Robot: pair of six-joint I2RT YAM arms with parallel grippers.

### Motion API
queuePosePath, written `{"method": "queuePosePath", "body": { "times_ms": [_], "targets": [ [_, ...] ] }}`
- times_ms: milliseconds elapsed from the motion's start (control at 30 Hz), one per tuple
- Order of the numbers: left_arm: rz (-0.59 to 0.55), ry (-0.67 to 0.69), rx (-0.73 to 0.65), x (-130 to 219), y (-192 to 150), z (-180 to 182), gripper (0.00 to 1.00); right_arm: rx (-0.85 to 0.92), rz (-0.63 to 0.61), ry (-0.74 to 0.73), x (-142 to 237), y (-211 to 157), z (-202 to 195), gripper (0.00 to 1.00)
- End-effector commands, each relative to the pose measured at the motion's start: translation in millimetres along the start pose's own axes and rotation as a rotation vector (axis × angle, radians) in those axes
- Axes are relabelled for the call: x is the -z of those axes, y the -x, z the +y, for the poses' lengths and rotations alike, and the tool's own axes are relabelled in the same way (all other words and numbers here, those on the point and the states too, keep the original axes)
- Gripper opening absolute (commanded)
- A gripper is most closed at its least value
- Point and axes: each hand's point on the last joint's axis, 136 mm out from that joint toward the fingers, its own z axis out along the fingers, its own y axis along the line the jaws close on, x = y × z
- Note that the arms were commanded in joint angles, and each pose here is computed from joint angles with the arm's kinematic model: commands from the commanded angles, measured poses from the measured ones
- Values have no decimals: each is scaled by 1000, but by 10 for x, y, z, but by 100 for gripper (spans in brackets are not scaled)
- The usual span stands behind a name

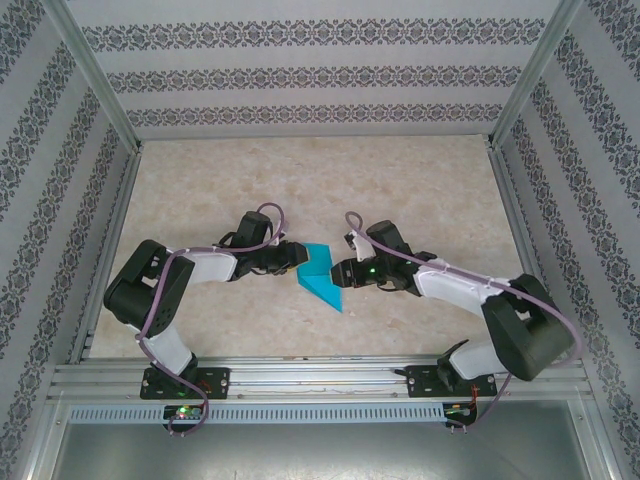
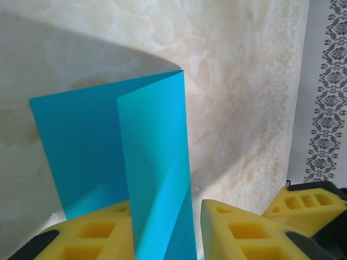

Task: Fold a paper plane with a square sheet of paper (fold left side to right side)
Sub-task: Fourth fold the wing at the center of the table.

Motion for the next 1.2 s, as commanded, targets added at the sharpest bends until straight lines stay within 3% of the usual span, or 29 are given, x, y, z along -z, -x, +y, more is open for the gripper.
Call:
{"method": "queuePosePath", "body": {
  "times_ms": [0,200,533,1167],
  "targets": [
    [-13,-66,-40,30,54,-251,33,32,-35,-147,205,65,-86,46],
    [-17,-85,-41,64,55,-363,28,179,-30,-349,326,-83,32,46],
    [-7,-95,-43,43,49,-446,26,333,39,-549,-102,-412,145,47],
    [-10,-88,-43,26,68,-459,25,370,65,-649,-372,-433,67,43]
  ]
}}
